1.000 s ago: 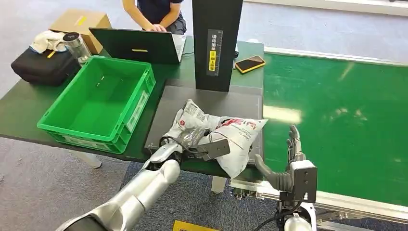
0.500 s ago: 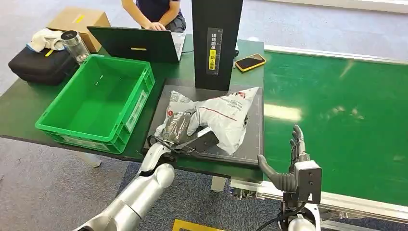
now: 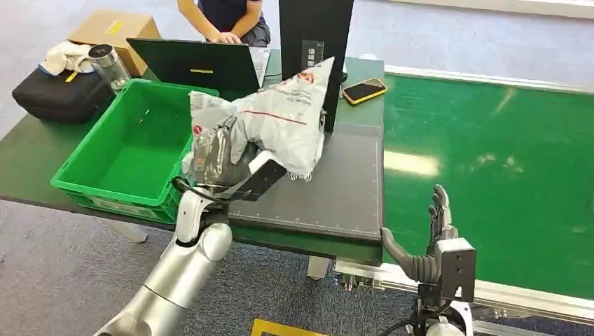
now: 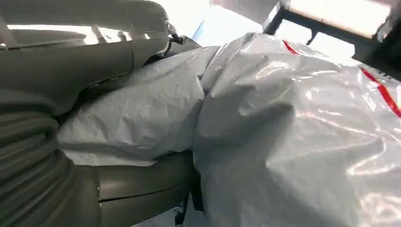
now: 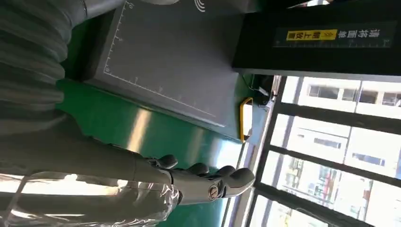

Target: Moved the parcel from conveyor to table for the left to box.

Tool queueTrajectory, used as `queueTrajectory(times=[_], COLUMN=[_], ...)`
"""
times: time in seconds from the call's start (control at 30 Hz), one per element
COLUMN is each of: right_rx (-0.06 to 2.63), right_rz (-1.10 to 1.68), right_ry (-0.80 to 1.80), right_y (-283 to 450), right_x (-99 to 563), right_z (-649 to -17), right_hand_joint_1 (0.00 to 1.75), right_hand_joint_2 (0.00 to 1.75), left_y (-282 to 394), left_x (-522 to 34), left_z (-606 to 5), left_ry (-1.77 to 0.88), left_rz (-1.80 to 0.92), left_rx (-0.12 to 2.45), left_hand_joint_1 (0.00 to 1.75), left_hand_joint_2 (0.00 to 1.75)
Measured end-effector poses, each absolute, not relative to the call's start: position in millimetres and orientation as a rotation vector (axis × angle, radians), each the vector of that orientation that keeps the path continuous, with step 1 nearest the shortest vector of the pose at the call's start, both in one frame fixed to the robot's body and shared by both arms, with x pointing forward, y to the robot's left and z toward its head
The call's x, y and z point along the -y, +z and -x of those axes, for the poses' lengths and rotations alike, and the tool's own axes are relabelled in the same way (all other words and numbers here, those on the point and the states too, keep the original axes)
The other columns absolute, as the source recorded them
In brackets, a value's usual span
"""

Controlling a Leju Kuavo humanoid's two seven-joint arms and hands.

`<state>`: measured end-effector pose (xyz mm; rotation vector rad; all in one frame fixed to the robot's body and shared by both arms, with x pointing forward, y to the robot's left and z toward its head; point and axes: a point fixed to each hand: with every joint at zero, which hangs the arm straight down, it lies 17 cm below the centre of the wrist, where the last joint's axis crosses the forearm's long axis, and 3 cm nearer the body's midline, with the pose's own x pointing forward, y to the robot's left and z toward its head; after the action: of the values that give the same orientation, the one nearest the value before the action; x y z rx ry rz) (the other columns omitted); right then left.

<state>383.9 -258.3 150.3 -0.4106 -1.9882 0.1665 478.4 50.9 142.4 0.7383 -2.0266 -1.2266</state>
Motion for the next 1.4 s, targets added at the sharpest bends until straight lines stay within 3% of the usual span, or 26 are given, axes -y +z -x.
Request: queueTrajectory(times=[0.2, 0.47, 0.73, 1.17, 1.2, 1.4], right_rx=[1.985, 1.979, 1.977, 1.971, 1.97, 1.962], right_rz=[0.432, 0.457, 0.462, 0.475, 0.475, 0.474], right_ry=[0.161, 0.144, 0.141, 0.137, 0.138, 0.135], right_y=[150, 150, 150, 149, 149, 147], right_x=[264, 269, 267, 264, 264, 264], right_z=[-381, -377, -376, -376, -376, -376], right_hand_joint_1=[0.0, 0.0, 0.0, 0.0, 0.0, 0.0], right_hand_joint_2=[1.75, 1.75, 1.75, 1.75, 1.75, 1.75], left_y=[181, 201, 145, 57, 55, 74], left_x=[-100, -197, -291, -359, -364, -389], left_z=[-503, -544, -568, -557, -557, -557], left_ry=[-1.15, -0.972, -0.825, -0.818, -0.811, -0.725], left_rz=[-0.94, -1.183, -1.204, -1.137, -1.14, -1.226], left_rx=[2.042, 1.862, 1.439, 1.02, 1.011, 1.078], left_hand_joint_1=[1.75, 1.75, 1.75, 1.73, 0.0, 0.0], left_hand_joint_2=[1.75, 1.75, 1.75, 1.75, 1.75, 1.75])
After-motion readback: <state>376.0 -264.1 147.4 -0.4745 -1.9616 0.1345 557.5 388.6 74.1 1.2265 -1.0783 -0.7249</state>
